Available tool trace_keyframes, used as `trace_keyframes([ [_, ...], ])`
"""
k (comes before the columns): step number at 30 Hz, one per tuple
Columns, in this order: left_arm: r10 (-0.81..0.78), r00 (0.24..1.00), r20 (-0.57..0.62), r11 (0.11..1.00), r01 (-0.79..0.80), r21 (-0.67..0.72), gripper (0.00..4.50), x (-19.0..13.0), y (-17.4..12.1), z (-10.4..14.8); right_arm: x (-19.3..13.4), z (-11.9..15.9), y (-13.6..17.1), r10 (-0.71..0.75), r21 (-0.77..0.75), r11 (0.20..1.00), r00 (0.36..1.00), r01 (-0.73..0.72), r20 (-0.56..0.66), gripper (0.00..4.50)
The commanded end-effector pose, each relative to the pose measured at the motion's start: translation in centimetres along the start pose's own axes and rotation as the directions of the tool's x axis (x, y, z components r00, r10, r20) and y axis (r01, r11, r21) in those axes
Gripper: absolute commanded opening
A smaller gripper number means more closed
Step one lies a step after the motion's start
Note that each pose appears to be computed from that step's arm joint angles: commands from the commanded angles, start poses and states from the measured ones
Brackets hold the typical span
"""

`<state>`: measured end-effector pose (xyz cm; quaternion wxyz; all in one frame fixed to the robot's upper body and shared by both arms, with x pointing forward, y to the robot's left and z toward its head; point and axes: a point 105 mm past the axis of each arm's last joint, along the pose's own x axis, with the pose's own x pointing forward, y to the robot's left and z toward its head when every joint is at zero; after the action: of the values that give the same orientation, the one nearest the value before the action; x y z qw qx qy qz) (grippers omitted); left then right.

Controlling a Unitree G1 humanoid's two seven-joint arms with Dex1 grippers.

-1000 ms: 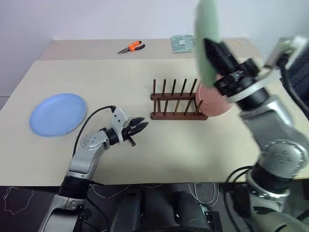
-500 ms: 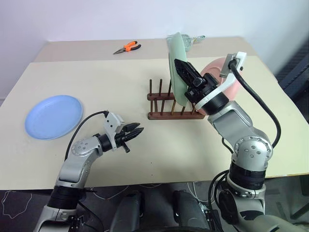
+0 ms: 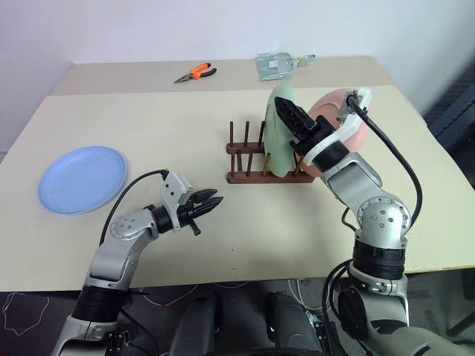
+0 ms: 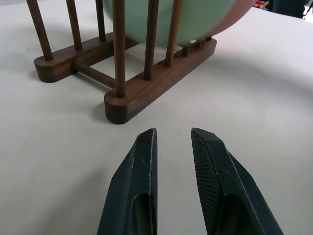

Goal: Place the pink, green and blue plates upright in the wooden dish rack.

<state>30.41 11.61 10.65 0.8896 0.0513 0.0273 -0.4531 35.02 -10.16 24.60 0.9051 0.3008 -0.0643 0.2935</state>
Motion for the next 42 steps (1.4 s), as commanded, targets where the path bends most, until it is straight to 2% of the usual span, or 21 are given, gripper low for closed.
trace_keyframes([
  [1, 0.0, 1.0, 0.03, 0.999, -0.001, 0.046, 1.08, -0.2, -0.1, 1.1, 0.4, 2.4, 1.4, 0.051, -0.208, 0.977, 0.997, -0.039, 0.054, 3.51],
  [8, 0.004, 1.0, 0.028, 0.999, -0.005, 0.038, 1.08, -0.3, 0.1, 1.2, 0.4, 4.5, 1.5, 0.072, -0.439, 0.898, 0.995, -0.034, 0.071, 3.51],
  [10, 0.014, 0.999, 0.035, 1.0, -0.014, 0.015, 1.62, -0.5, 0.3, 1.2, 0.2, 5.5, 1.3, 0.066, -0.529, 0.849, 0.994, -0.01, 0.088, 3.57],
  [11, 0.035, 0.999, 0.04, 0.999, -0.035, 0.017, 1.94, -0.6, 0.7, 1.4, 0.2, 6.2, 1.3, 0.067, -0.59, 0.808, 0.993, 0.005, 0.1, 3.81],
  [13, 0.141, 0.988, 0.066, 0.989, -0.144, 0.039, 2.91, -1.3, 2.6, 2.0, 0.4, 7.2, 2.5, 0.123, -0.747, 0.664, 0.989, -0.024, 0.077, 4.44],
  [15, 0.31, 0.945, 0.101, 0.947, -0.316, 0.052, 3.98, -2.4, 5.4, 2.8, 0.6, 6.4, 4.6, 0.206, -0.853, 0.504, 0.978, -0.132, -0.029, 4.5],
  [16, 0.472, 0.873, 0.122, 0.877, -0.479, 0.036, 4.48, -3.8, 8.1, 3.3, 0.7, 5.3, 6.1, 0.261, -0.883, 0.414, 0.958, -0.22, -0.116, 4.5],
  [18, 0.728, 0.671, 0.143, 0.677, -0.736, 0.012, 4.48, -7.3, 12.5, 4.0, 0.7, 2.9, 8.1, 0.329, -0.893, 0.275, 0.908, -0.357, -0.261, 4.5],
  [20, 0.868, 0.48, 0.13, 0.485, -0.874, -0.009, 4.48, -10.6, 14.9, 4.1, 0.6, 0.8, 8.9, 0.349, -0.88, 0.18, 0.865, -0.439, -0.36, 4.5],
  [23, 0.989, 0.14, 0.052, 0.144, -0.987, -0.075, 4.48, -16.3, 17.2, 3.3, 0.7, -1.9, 9.0, 0.364, -0.852, 0.131, 0.824, -0.508, -0.435, 4.5],
  [25, 0.999, -0.038, -0.016, -0.04, -0.992, -0.12, 4.48, -19.6, 17.4, 2.5, 0.9, -3.4, 8.9, 0.369, -0.835, 0.114, 0.804, -0.538, -0.467, 4.5],
  [26, 0.994, -0.097, -0.049, -0.103, -0.985, -0.138, 4.48, -20.7, 17.3, 2.1, 0.9, -4.0, 8.9, 0.375, -0.826, 0.115, 0.794, -0.551, -0.478, 4.5],
  [28, 0.978, -0.167, -0.122, -0.188, -0.965, -0.184, 4.48, -22.2, 16.9, 1.1, 0.9, -4.8, 8.8, 0.385, -0.811, 0.122, 0.78, -0.572, -0.493, 4.5],
  [29, 0.973, -0.173, -0.154, -0.204, -0.954, -0.221, 4.48, -22.5, 16.7, 0.7, 0.9, -5.0, 8.8, 0.388, -0.806, 0.123, 0.775, -0.579, -0.499, 4.5],
  [34, 0.945, -0.102, -0.31, -0.224, -0.894, -0.389, 4.48, -22.1, 15.3, -2.0, 0.7, -5.8, 8.6, 0.4, -0.789, 0.132, 0.76, -0.6, -0.512, 4.5],
  [37, 0.934, -0.04, -0.354, -0.221, -0.845, -0.488, 3.65, -21.3, 14.5, -2.8, 0.6, -6.2, 8.5, 0.399, -0.787, 0.134, 0.76, -0.602, -0.513, 4.5],
  [42, 0.92, -0.046, -0.39, -0.259, -0.817, -0.515, 1.0, -21.2, 14.4, -3.1, 0.7, -6.4, 8.2, 0.384, -0.79, 0.147, 0.771, -0.595, -0.508, 4.5],
])
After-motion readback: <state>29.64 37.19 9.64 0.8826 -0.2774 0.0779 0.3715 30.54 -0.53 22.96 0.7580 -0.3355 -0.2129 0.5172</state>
